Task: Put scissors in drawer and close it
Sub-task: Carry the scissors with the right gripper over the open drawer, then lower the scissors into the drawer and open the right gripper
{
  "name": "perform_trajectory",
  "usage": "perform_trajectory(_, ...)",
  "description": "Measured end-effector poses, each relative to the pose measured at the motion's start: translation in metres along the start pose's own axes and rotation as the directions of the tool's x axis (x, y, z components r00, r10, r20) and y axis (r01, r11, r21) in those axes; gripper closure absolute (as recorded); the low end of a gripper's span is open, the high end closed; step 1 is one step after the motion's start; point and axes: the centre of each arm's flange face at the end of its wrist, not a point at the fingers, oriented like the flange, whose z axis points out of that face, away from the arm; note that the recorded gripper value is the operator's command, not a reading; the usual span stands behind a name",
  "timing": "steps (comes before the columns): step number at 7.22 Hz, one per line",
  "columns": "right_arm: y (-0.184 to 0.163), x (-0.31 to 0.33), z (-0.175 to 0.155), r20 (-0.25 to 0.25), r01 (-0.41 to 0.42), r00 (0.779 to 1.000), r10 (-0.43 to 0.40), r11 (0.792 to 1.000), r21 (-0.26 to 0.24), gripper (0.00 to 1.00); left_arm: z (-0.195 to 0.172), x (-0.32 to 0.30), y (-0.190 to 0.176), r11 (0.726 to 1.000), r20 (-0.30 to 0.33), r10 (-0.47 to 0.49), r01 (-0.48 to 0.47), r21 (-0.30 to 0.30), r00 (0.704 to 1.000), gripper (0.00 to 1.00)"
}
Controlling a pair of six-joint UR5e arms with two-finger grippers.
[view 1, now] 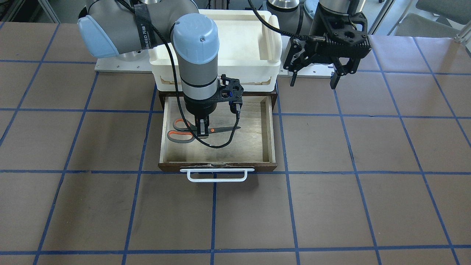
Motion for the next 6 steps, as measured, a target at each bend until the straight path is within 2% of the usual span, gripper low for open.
perform_trajectory(2, -0.01, -0.002, 0.008, -0.007, -0.027, 1.0, 0.027, 1.0, 0.017, 1.0, 0.0, 0.001, 0.0, 1.0, -0.001, 0.0, 0.0, -0.001, 1.0, 0.0)
perform_trajectory(6, -0.031, -0.01, 0.028, 0.006, -0.029, 1.0, 0.029, 0.999, 0.019, 1.0, -0.001, 0.0, -0.001, 1.0, -0.002, 0.0, 0.0, 0.003, 1.0, 0.0)
